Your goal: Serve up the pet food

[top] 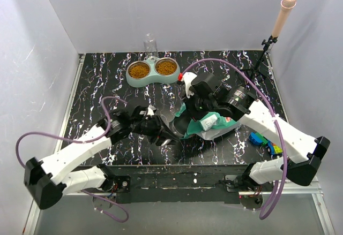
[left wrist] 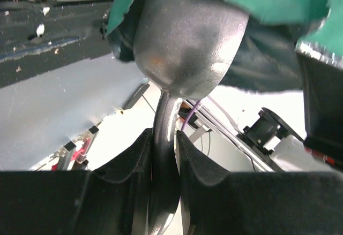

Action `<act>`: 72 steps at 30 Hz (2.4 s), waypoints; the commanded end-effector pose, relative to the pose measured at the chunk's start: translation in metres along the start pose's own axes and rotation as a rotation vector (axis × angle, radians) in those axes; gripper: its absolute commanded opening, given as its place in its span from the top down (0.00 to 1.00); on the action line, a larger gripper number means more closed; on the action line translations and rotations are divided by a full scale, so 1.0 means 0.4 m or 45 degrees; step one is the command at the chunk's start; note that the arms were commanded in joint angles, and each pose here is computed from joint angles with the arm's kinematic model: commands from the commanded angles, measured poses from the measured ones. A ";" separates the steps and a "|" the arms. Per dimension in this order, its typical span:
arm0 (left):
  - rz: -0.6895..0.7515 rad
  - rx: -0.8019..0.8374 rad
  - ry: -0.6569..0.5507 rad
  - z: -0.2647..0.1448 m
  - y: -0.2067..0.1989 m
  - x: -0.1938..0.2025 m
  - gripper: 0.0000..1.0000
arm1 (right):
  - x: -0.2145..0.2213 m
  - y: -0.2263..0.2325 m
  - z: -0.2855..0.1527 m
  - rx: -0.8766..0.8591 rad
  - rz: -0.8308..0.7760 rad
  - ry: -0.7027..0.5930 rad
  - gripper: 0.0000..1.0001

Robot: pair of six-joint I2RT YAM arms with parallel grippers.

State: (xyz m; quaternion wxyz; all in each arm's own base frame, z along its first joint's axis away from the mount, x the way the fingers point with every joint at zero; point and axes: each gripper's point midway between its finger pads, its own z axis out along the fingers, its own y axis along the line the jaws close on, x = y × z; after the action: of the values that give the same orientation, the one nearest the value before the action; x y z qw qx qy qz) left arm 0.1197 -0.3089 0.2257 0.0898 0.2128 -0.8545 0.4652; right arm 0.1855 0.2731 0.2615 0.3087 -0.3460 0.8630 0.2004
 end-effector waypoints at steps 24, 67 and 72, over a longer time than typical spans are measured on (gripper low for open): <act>-0.084 -0.150 -0.024 0.254 -0.037 -0.172 1.00 | -0.126 0.090 -0.099 -0.183 -0.008 -0.303 0.99; 0.677 0.982 0.068 0.136 -0.252 -0.021 1.00 | -0.080 -0.218 -0.175 0.707 -0.061 -0.257 0.99; 0.721 0.881 0.044 0.104 -0.224 0.002 1.00 | -0.090 -0.230 -0.185 0.721 0.000 -0.287 0.99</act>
State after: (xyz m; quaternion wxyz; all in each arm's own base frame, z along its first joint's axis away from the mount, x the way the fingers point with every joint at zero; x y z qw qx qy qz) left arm 0.1685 -0.4032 0.2021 -0.0076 0.0513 -0.7273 0.6844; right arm 0.2307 0.1889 0.2728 0.4017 -0.2921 0.8666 -0.0480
